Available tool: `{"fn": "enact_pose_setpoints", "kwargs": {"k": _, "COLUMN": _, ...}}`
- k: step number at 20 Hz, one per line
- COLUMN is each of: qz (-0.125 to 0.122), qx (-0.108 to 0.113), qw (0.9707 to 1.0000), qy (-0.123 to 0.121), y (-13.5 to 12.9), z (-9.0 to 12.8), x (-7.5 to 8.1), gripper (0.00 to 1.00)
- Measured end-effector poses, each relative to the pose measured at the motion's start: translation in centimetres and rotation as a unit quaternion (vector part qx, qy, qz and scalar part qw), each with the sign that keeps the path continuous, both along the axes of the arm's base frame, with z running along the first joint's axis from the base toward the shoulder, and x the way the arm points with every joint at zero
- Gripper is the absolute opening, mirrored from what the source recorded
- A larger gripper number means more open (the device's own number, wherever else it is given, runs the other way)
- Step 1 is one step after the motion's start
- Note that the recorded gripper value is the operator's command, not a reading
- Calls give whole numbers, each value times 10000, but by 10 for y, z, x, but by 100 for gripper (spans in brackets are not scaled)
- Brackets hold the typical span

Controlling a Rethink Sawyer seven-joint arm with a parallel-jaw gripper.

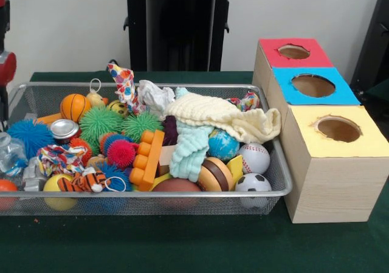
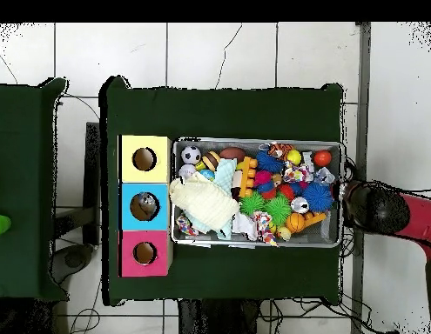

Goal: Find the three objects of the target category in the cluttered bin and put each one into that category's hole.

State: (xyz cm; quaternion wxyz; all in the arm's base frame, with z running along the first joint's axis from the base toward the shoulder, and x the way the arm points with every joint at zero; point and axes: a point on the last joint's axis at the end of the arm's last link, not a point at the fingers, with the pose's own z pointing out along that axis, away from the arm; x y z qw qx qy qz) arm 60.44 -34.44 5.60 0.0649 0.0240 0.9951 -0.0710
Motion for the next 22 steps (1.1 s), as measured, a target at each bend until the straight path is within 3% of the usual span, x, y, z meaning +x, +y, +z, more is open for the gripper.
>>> {"fn": "enact_pose_setpoints", "kwargs": {"k": 8, "qz": -77, "qx": -7, "qw": 10000, "qy": -36, "y": -10, "z": 4, "x": -3, "gripper": 100}}
{"fn": "enact_pose_setpoints", "kwargs": {"k": 22, "qz": -51, "qx": 268, "qw": 9996, "qy": 26, "y": 8, "z": -18, "x": -3, "gripper": 100}}
